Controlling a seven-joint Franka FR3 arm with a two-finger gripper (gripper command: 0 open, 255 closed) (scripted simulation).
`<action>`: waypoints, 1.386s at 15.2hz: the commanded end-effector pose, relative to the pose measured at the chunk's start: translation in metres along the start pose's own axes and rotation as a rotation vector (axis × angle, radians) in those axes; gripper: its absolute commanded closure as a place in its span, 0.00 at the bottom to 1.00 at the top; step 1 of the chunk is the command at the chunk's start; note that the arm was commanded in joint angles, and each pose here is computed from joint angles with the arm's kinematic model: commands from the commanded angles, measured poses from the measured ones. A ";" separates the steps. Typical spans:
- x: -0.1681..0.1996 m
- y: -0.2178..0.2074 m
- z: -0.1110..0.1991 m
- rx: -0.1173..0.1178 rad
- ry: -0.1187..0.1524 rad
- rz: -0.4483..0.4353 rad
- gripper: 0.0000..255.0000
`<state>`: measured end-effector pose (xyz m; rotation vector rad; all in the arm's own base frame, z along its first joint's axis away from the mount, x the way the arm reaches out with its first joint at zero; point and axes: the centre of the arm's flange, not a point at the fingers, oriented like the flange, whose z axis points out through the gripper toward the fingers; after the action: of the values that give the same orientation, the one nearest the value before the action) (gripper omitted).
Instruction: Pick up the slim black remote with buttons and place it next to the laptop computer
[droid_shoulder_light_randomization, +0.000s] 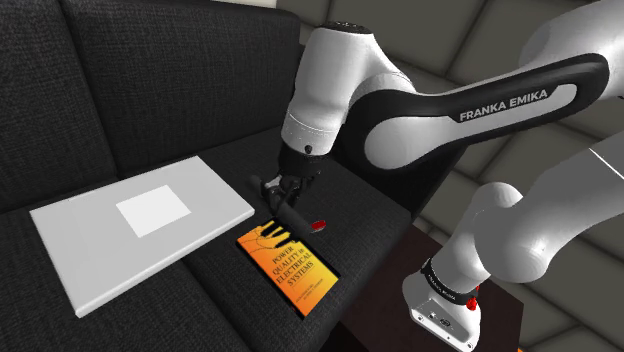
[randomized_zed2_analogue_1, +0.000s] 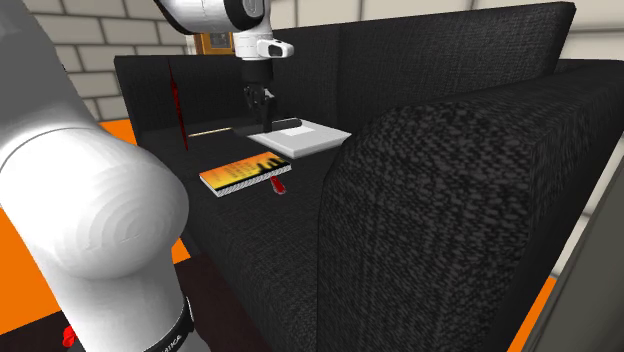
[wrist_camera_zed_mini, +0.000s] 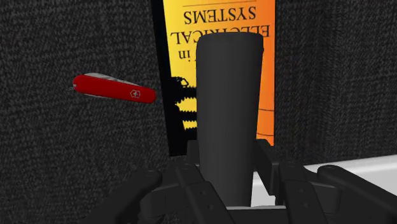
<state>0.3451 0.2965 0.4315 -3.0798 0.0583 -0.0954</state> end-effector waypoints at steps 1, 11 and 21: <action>0.001 -0.028 0.000 0.001 0.000 0.002 1.00; -0.006 -0.159 0.008 0.001 0.000 0.002 1.00; -0.010 -0.210 0.042 0.001 0.000 0.002 1.00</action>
<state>0.3449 0.5081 0.4076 -3.0790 0.0609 -0.0941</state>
